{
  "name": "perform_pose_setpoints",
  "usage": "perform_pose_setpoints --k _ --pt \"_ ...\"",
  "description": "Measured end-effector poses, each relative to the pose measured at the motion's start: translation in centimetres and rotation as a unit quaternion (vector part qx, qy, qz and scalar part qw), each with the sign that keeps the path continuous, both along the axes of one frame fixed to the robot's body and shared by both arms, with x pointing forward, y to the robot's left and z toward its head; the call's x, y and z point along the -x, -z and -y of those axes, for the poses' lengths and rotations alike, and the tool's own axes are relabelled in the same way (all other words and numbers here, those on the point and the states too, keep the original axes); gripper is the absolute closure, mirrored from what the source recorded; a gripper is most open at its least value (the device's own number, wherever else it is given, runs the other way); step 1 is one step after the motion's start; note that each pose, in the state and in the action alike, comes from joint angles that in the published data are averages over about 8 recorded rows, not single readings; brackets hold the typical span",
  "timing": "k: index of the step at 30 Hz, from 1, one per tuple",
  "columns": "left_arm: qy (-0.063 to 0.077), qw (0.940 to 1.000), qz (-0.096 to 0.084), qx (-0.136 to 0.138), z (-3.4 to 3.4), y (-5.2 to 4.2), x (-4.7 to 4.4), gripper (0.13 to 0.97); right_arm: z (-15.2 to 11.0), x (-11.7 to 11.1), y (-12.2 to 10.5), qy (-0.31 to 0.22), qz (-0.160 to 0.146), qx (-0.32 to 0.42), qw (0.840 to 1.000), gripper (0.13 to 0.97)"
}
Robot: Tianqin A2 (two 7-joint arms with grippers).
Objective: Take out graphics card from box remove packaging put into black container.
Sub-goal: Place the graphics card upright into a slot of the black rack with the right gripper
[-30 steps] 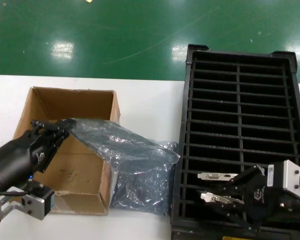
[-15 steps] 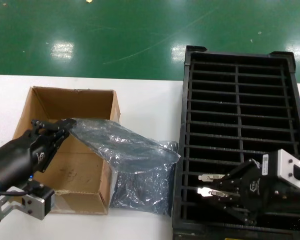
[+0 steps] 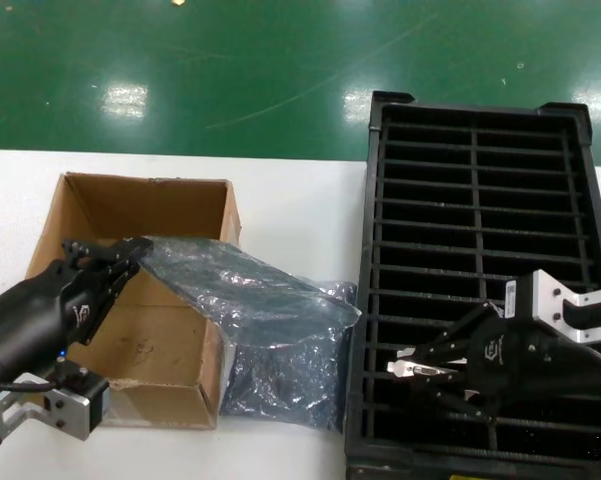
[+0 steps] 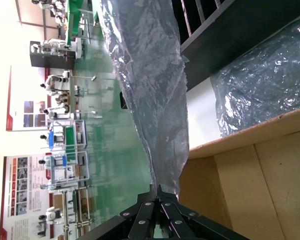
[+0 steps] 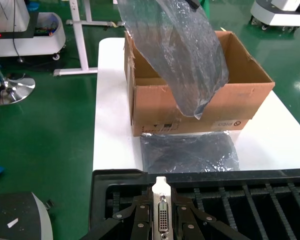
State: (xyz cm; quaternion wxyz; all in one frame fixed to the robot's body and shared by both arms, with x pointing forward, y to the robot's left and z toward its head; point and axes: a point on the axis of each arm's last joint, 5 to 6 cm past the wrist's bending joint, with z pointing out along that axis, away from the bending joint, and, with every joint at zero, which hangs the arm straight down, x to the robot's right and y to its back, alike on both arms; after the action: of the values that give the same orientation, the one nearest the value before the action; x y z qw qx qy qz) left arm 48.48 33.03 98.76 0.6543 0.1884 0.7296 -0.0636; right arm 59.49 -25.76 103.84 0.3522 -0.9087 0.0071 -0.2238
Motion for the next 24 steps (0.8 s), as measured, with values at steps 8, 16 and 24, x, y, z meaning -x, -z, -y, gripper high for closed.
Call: perform_pose_setpoints --k 8,16,24 --pt "0.0 1.0 0.0 0.0 0.0 0.0 0.0 0.958 0.3 -1.0 0.6 0.006 -0.005 0.001 1.0 0.906" --pt "0.0 1.0 0.0 0.0 0.0 0.0 0.0 0.958 0.5 -1.8 1.5 0.009 -0.012 0.002 1.0 0.906" --pt "0.0 1.0 0.0 0.0 0.0 0.0 0.0 0.958 0.4 -2.3 2.9 0.005 -0.022 0.004 1.0 0.906"
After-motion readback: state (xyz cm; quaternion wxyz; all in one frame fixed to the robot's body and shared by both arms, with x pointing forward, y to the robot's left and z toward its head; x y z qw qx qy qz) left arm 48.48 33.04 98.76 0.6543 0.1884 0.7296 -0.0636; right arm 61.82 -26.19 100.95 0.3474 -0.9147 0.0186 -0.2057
